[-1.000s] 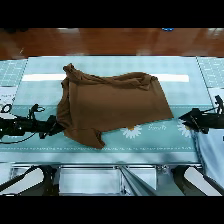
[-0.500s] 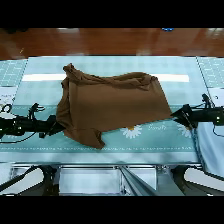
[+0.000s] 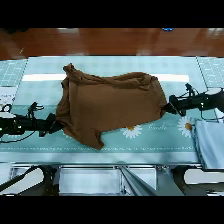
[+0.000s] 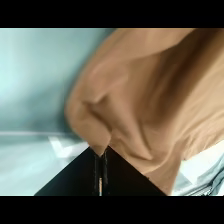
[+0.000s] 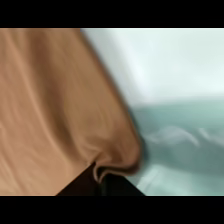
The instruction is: Fold the shirts.
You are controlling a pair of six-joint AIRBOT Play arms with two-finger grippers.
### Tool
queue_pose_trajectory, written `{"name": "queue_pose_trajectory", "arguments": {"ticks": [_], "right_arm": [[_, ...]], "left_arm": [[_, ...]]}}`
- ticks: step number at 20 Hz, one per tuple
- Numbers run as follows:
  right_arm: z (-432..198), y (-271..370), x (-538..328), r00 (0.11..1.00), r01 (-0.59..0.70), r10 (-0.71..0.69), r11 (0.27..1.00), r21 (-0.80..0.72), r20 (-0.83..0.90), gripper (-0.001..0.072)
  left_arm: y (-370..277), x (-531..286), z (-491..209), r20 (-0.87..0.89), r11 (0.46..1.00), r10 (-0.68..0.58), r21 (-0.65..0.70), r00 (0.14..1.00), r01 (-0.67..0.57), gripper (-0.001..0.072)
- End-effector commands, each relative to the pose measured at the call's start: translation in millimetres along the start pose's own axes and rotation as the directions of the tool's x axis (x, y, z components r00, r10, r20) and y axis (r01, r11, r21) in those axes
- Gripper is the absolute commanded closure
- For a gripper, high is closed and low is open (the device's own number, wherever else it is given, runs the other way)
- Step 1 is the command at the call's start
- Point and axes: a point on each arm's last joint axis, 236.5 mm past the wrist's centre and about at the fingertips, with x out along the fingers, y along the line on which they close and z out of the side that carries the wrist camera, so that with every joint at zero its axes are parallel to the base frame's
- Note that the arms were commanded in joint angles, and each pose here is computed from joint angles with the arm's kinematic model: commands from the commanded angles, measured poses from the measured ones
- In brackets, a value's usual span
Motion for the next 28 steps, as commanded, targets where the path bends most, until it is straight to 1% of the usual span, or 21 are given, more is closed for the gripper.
{"name": "queue_pose_trajectory", "arguments": {"ticks": [1,2,4,6,7,9,10,12,14,15,16,17,18,19,21,23,24,25,26,27,28], "right_arm": [[5,61,-26,0.998,-0.056,0.051,0.986,-0.155,-0.04,0.0686],[19,88,-54,0.997,-0.057,0.066,0.973,-0.222,0.029,0.0686],[51,147,-127,0.965,-0.016,0.103,0.941,-0.337,0.24,0.0687],[62,208,-213,0.887,0.06,0.157,0.894,-0.445,0.435,0.0687],[56,234,-251,0.845,0.102,0.188,0.863,-0.495,0.501,0.0687],[28,272,-321,0.752,0.217,0.227,0.801,-0.558,0.619,0.0687],[10,288,-352,0.694,0.266,0.259,0.775,-0.573,0.672,0.0687],[-32,312,-398,0.594,0.335,0.328,0.73,-0.596,0.735,0.0687],[-74,320,-428,0.519,0.418,0.357,0.687,-0.594,0.777,0.0687],[-95,318,-444,0.471,0.463,0.357,0.679,-0.57,0.807,0.0686],[-114,318,-458,0.425,0.499,0.36,0.672,-0.547,0.83,0.0686],[-133,315,-471,0.377,0.536,0.362,0.666,-0.519,0.853,0.0686],[-149,311,-483,0.333,0.569,0.355,0.663,-0.486,0.874,0.0687],[-167,306,-492,0.298,0.596,0.348,0.66,-0.458,0.889,0.0687],[-195,291,-500,0.26,0.636,0.314,0.656,-0.406,0.913,0.0686],[-215,275,-503,0.239,0.661,0.27,0.658,-0.36,0.933,0.0686],[-223,270,-503,0.233,0.662,0.257,0.665,-0.347,0.938,0.0687],[-229,265,-501,0.238,0.659,0.247,0.669,-0.343,0.939,0.0686],[-231,261,-496,0.255,0.653,0.234,0.674,-0.346,0.938,0.0686],[-230,255,-488,0.282,0.641,0.215,0.683,-0.35,0.935,0.0686],[-225,250,-478,0.311,0.629,0.2,0.689,-0.359,0.929,0.0686]], "left_arm": [[-29,-21,21,0.04,0.997,-0.049,0.059,0.998,0.046,0.0692],[-53,-38,34,0.069,0.991,-0.096,0.099,0.993,0.089,0.0693],[-126,-93,67,0.179,0.949,-0.273,0.211,0.945,0.234,0.0693],[-206,-169,88,0.298,0.866,-0.443,0.384,0.845,0.319,0.0693],[-243,-211,89,0.341,0.819,-0.501,0.484,0.795,0.309,0.0693],[-299,-285,72,0.415,0.735,-0.565,0.646,0.713,0.207,0.0693],[-322,-317,58,0.443,0.697,-0.597,0.699,0.669,0.158,0.0693],[-366,-377,6,0.465,0.59,-0.67,0.806,0.579,0.036,0.0693],[-392,-415,-47,0.484,0.51,-0.712,0.854,0.508,-0.1,0.0693],[-396,-430,-72,0.515,0.49,-0.714,0.852,0.475,-0.186,0.0693],[-396,-441,-94,0.546,0.481,-0.712,0.837,0.441,-0.26,0.0693],[-392,-450,-111,0.594,0.493,-0.698,0.803,0.4,-0.333,0.0693],[-385,-458,-125,0.651,0.515,-0.672,0.753,0.352,-0.411,0.0693],[-378,-466,-140,0.697,0.546,-0.651,0.705,0.301,-0.453,0.0693],[-370,-478,-179,0.726,0.539,-0.651,0.647,0.22,-0.54,0.0693],[-337,-500,-205,0.791,0.596,-0.599,0.543,0.123,-0.592,0.0693],[-310,-520,-215,0.833,0.646,-0.552,0.461,0.045,-0.608,0.0693],[-284,-536,-223,0.861,0.701,-0.508,0.405,-0.013,-0.587,0.0693],[-265,-541,-226,0.877,0.732,-0.481,0.392,-0.015,-0.558,0.0693],[-253,-534,-224,0.885,0.741,-0.465,0.409,0.033,-0.533,0.0693],[-245,-519,-217,0.886,0.737,-0.451,0.44,0.112,-0.514,0.0693]]}}
